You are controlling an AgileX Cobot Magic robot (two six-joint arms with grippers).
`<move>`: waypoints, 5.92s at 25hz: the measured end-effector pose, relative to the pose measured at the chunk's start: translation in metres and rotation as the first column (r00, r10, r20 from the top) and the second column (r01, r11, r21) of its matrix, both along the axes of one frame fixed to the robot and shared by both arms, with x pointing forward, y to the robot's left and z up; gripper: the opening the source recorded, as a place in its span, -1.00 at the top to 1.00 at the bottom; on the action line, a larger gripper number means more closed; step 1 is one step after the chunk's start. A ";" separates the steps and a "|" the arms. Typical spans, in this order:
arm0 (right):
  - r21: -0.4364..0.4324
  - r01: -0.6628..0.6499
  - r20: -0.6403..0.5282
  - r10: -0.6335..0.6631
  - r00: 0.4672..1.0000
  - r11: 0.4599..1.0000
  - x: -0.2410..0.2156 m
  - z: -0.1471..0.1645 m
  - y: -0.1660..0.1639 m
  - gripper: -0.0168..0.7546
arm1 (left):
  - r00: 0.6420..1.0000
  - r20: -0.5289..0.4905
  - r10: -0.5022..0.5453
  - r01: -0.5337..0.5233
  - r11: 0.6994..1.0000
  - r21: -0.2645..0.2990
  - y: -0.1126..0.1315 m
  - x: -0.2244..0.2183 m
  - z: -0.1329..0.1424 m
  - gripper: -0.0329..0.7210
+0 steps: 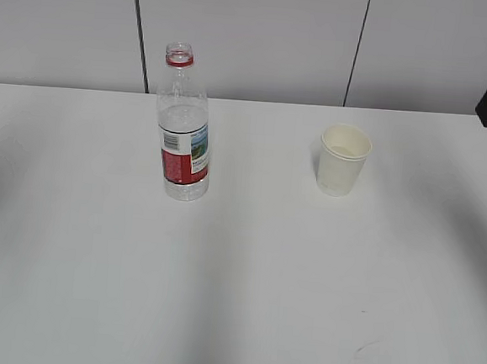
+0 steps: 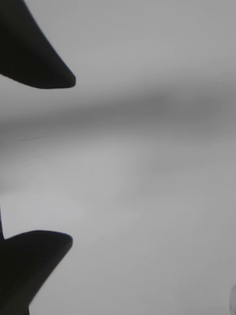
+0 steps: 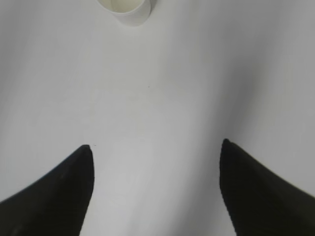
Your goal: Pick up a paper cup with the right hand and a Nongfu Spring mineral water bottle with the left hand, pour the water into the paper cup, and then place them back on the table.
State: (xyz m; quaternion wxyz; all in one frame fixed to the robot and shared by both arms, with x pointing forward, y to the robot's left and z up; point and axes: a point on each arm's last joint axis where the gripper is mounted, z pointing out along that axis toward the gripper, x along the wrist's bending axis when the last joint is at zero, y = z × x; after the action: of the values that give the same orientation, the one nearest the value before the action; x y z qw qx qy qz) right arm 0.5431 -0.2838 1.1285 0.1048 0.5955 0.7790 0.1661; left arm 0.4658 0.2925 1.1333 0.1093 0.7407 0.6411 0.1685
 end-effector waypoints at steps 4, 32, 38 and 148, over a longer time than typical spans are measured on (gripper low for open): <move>0.012 0.013 0.016 -0.014 1.000 1.000 -0.016 0.006 0.000 -0.56 | 1.000 0.024 0.000 0.000 1.000 -0.003 0.002 -0.035 -0.003 -0.49; 0.078 0.008 0.135 -0.018 0.991 0.997 -0.121 0.026 0.005 -0.56 | 0.924 0.383 0.009 0.037 0.993 -0.113 0.006 -0.191 -0.069 -0.49; 0.116 -0.001 0.185 -0.021 0.983 0.993 -0.139 0.036 0.007 -0.56 | 0.899 0.437 0.011 0.044 0.992 -0.115 0.006 -0.192 -0.073 -0.49; 0.061 0.085 0.609 -0.105 0.786 0.994 -0.304 -0.096 -0.007 -0.55 | 0.740 0.672 0.025 0.069 0.991 -0.112 0.011 -0.240 -0.070 -0.44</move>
State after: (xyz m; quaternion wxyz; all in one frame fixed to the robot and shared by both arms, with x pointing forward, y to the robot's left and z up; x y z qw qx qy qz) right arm 0.2392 -0.2910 1.0323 0.3501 0.5498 0.6696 0.3561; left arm 0.2258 0.3033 1.0632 0.3826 0.6291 0.5595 0.3807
